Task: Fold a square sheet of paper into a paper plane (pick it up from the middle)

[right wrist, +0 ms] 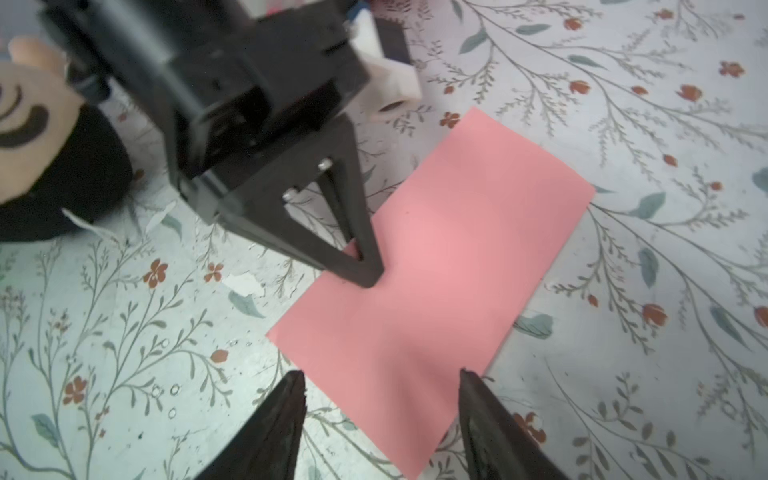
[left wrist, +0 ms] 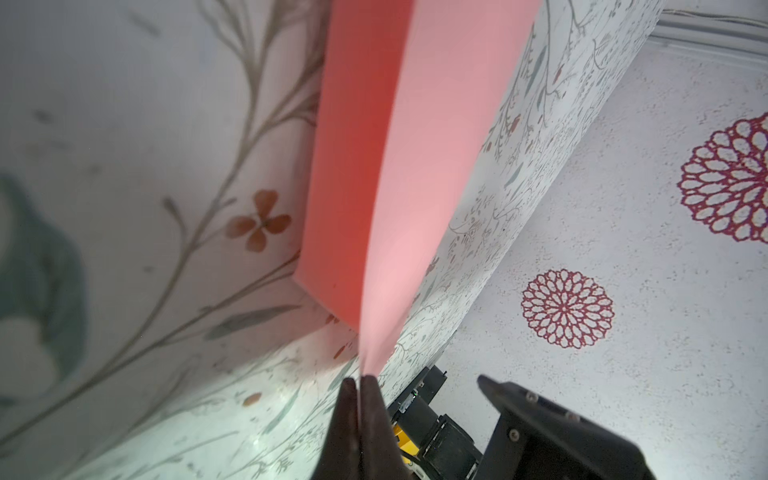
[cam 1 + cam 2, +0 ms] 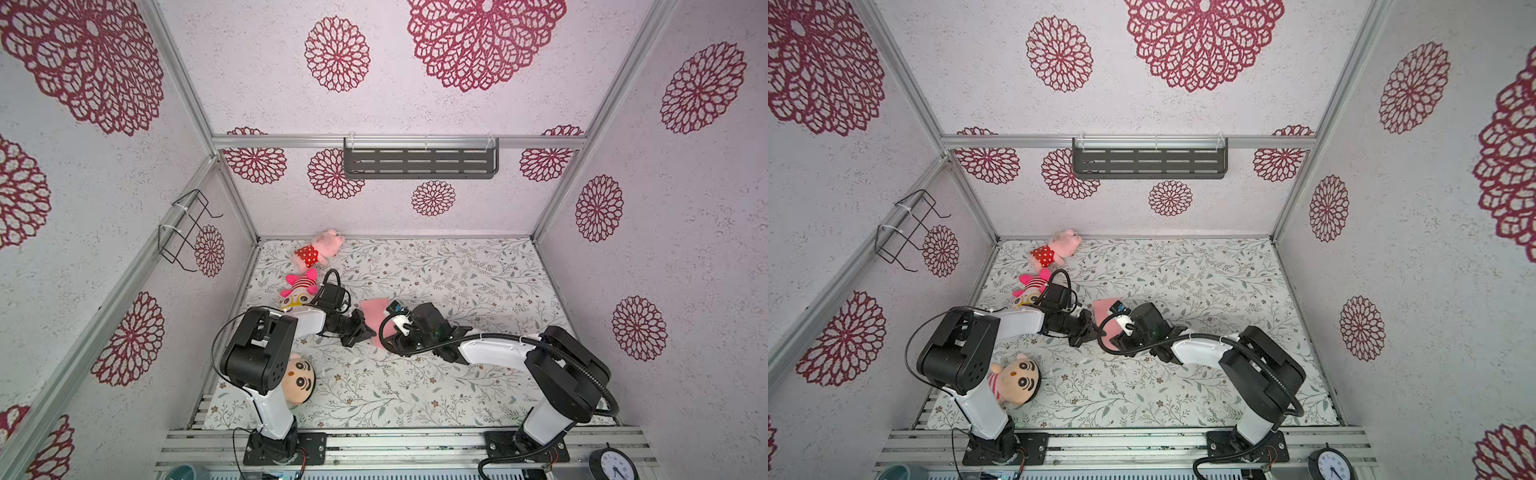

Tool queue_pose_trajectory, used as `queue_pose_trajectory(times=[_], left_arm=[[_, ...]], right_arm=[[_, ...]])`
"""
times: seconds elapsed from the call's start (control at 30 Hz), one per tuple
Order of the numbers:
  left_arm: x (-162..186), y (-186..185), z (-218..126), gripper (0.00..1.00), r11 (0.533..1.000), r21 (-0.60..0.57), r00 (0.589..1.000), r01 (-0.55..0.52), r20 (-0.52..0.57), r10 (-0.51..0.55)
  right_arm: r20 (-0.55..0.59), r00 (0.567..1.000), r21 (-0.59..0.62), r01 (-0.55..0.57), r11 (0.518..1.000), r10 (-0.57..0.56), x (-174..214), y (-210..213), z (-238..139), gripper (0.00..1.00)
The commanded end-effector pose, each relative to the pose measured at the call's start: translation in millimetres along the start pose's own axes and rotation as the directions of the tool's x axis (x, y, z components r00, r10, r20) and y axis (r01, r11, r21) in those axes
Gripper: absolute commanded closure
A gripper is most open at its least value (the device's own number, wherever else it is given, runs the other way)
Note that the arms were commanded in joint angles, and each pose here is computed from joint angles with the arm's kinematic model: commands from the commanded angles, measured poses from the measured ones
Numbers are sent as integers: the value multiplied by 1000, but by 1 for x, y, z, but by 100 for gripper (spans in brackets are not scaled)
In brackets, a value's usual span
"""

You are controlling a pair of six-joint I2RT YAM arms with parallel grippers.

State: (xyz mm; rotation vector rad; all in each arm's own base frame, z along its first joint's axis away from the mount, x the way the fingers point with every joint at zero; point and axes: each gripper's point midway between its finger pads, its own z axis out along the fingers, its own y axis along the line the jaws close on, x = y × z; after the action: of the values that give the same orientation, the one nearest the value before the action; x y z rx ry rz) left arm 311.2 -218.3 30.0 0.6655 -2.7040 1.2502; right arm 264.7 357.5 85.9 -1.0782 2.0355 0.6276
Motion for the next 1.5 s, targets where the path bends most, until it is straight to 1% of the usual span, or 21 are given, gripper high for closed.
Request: queue_pose_trajectory(times=[0.0, 0.1, 0.23, 0.3, 0.4, 0.63, 0.83, 0.9, 1.0, 1.03, 1.17, 1.27, 1.33, 1.4, 1.47], left_arm=[[-4, -6, -2, 97, 1000, 6, 1000, 26, 7, -26], [-4, -6, -2, 97, 1000, 6, 1000, 30, 5, -30], [-3, -7, -2, 97, 999, 8, 1000, 31, 1, -31], [-3, -7, -2, 97, 1000, 8, 1000, 30, 0, -30], [-3, -6, -2, 97, 1000, 6, 1000, 30, 0, -30], [-3, -5, -3, 95, 1000, -1, 1000, 28, 1, -28], [-3, -6, -3, 92, 1000, -4, 1000, 25, -1, -25], [-2, -6, -4, 91, 1000, -5, 1000, 25, -1, -25], [-4, -7, -11, 88, 1000, -7, 1000, 18, 6, -18], [-6, -6, -15, 86, 1000, -8, 1000, 17, 12, -17], [-19, -1, -47, 72, 999, -43, 997, -2, 74, 6], [-30, -9, -70, 65, 998, -44, 990, -44, 135, 49], [-35, -19, -76, 62, 996, -39, 983, -82, 162, 88], [-36, -30, -73, 62, 993, -12, 980, -114, 162, 114], [-38, -36, -64, 63, 992, 3, 981, -123, 152, 121]], right_arm=[[41, 979, 32, 200, 979, -201, -14, 9, 6, 38], [28, 968, 46, 249, 967, -251, -9, 15, 15, 38], [28, 960, 94, 274, 957, -278, -8, 12, 23, 39], [34, 959, 128, 276, 952, -283, -11, 7, 25, 42], [48, 954, 145, 286, 947, -296, -14, 5, 26, 48], [55, 948, 98, 308, 946, -314, -11, 14, 29, 66], [72, 950, 62, 300, 952, -304, -11, 21, 32, 69], [81, 952, 61, 292, 954, -297, -12, 21, 33, 73], [88, 954, 44, 284, 958, -287, -13, 24, 33, 86], [90, 956, 40, 278, 960, -281, -13, 25, 33, 89], [73, 964, 3, 256, 967, -256, -7, 30, 28, 97], [73, 974, -54, 221, 974, -217, -1, 40, 21, 99], [73, 981, -97, 187, 978, -180, 0, 47, 17, 99], [74, 988, -142, 147, 979, -137, 1, 54, 14, 99], [79, 992, -178, 113, 977, -101, 0, 61, 12, 99]])
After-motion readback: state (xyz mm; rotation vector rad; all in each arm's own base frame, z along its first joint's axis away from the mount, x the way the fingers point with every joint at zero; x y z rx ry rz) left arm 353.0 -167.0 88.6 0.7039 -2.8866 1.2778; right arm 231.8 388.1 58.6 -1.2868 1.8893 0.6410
